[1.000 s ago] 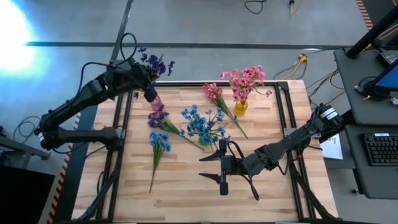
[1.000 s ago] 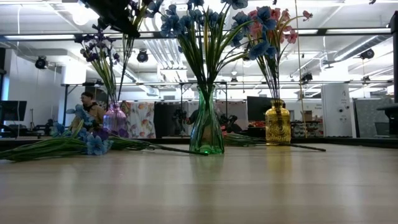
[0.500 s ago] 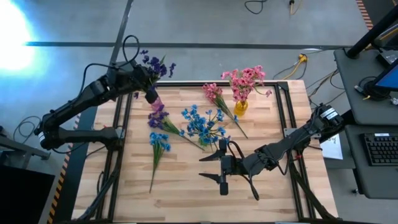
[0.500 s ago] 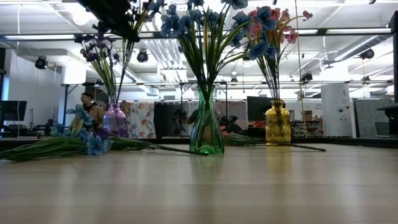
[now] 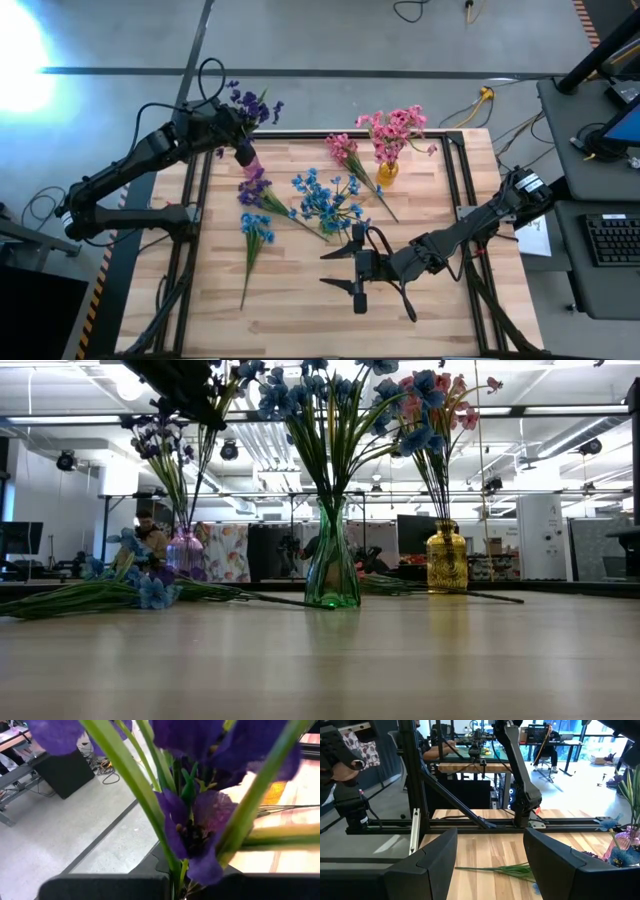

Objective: Sort flowers into vase by color
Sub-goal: Put the right violet flowers into the violet vase

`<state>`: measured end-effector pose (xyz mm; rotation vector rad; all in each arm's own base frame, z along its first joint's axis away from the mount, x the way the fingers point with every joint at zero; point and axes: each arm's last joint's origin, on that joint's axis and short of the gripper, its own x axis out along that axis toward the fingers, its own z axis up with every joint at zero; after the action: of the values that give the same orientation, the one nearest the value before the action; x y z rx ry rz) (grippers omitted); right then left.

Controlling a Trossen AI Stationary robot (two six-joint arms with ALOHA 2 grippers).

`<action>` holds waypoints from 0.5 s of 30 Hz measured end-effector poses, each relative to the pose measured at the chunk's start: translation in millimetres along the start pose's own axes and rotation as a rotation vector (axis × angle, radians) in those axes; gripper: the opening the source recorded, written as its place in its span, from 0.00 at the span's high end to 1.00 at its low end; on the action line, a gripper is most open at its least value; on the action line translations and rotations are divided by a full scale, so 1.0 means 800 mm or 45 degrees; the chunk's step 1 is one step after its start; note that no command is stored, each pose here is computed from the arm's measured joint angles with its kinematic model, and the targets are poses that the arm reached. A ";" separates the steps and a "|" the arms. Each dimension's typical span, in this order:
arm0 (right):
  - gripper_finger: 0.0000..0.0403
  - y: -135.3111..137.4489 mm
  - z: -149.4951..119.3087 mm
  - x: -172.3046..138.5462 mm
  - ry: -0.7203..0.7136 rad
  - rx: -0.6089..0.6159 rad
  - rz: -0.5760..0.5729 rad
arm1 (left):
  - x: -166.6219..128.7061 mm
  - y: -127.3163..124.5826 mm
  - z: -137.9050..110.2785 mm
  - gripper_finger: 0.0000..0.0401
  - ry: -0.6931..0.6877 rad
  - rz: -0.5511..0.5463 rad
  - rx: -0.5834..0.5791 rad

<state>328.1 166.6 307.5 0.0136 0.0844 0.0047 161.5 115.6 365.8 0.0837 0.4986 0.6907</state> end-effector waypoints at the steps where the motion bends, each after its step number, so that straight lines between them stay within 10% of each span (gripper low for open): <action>1: 0.45 0.000 0.000 0.000 0.000 0.001 0.001 | 0.000 0.000 0.000 1.00 0.000 0.000 -0.002; 15: 0.45 0.000 0.000 0.000 0.000 0.000 0.001 | 0.002 -0.001 -0.002 1.00 0.007 -0.001 -0.015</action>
<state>328.1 166.7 307.5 0.0140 0.0845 0.0058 161.8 115.7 363.4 0.0708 0.4998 0.6928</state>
